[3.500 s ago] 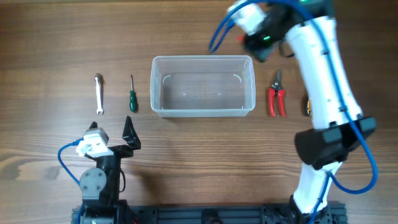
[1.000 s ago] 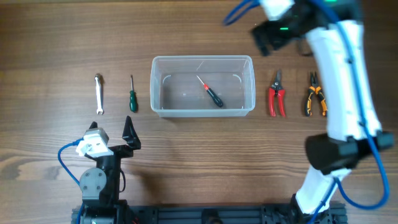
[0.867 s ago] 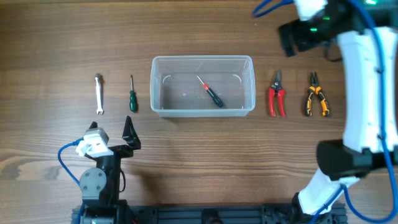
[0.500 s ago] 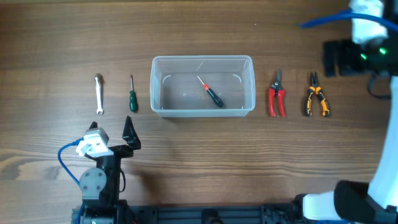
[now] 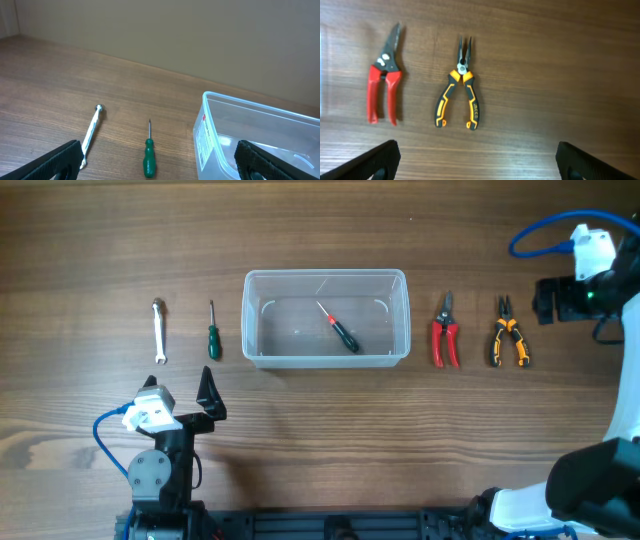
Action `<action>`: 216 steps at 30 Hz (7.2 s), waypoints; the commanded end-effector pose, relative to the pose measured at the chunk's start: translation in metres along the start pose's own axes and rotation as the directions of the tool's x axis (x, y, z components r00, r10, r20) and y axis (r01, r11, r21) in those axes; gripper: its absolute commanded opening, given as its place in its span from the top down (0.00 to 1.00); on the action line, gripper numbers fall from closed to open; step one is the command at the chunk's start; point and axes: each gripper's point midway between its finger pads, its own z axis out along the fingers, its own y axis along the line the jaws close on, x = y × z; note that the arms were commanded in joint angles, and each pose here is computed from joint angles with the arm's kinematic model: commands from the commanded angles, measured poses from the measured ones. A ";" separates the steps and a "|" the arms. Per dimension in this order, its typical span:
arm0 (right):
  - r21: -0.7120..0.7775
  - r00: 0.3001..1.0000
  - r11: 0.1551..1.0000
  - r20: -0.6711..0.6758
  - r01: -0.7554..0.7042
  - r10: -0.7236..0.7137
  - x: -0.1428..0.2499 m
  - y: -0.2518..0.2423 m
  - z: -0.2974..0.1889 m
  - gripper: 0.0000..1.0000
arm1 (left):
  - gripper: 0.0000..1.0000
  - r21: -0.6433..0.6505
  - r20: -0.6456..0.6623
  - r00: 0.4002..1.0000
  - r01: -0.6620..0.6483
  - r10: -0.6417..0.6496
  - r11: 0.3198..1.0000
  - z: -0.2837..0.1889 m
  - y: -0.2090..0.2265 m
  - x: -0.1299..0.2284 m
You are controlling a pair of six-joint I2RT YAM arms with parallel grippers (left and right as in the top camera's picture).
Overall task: Pack container
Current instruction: 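Open the right gripper, release the screwdriver, and withdraw right, then lower the right gripper over the orange-black pliers handles, then close the right gripper on the pliers and lift them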
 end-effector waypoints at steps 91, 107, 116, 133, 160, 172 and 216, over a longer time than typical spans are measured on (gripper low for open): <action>-0.162 0.953 0.986 -0.291 0.034 -0.081 0.070 0.002 0.186 0.00 | 0.00 0.000 0.006 1.000 0.006 -0.006 1.000 0.000 0.001 0.000; -0.141 0.948 0.989 -0.309 0.039 -0.082 0.073 -0.002 0.186 0.00 | 0.00 0.000 0.006 1.000 0.006 -0.006 1.000 0.000 0.001 0.000; -0.106 0.938 0.992 -0.332 0.065 -0.097 0.075 -0.006 0.185 0.00 | 0.00 0.000 0.006 1.000 0.006 -0.006 1.000 0.000 0.001 0.000; -0.083 0.929 0.991 -0.348 0.105 -0.127 0.072 -0.002 0.186 0.00 | 0.00 0.000 0.006 1.000 0.006 -0.006 1.000 0.000 0.001 0.000; -0.103 0.920 0.991 -0.376 0.082 -0.115 0.080 0.003 0.199 0.00 | 0.00 0.000 0.006 1.000 0.006 -0.006 1.000 0.000 0.001 0.000; -0.095 0.925 0.992 -0.363 0.086 -0.115 0.077 0.001 0.200 0.28 | 0.00 0.000 0.006 1.000 0.006 -0.006 1.000 0.000 0.001 0.000; -0.110 0.958 0.990 -0.265 0.084 -0.111 0.048 0.002 0.201 0.74 | 0.00 0.000 0.006 1.000 0.006 -0.006 1.000 0.000 0.001 0.000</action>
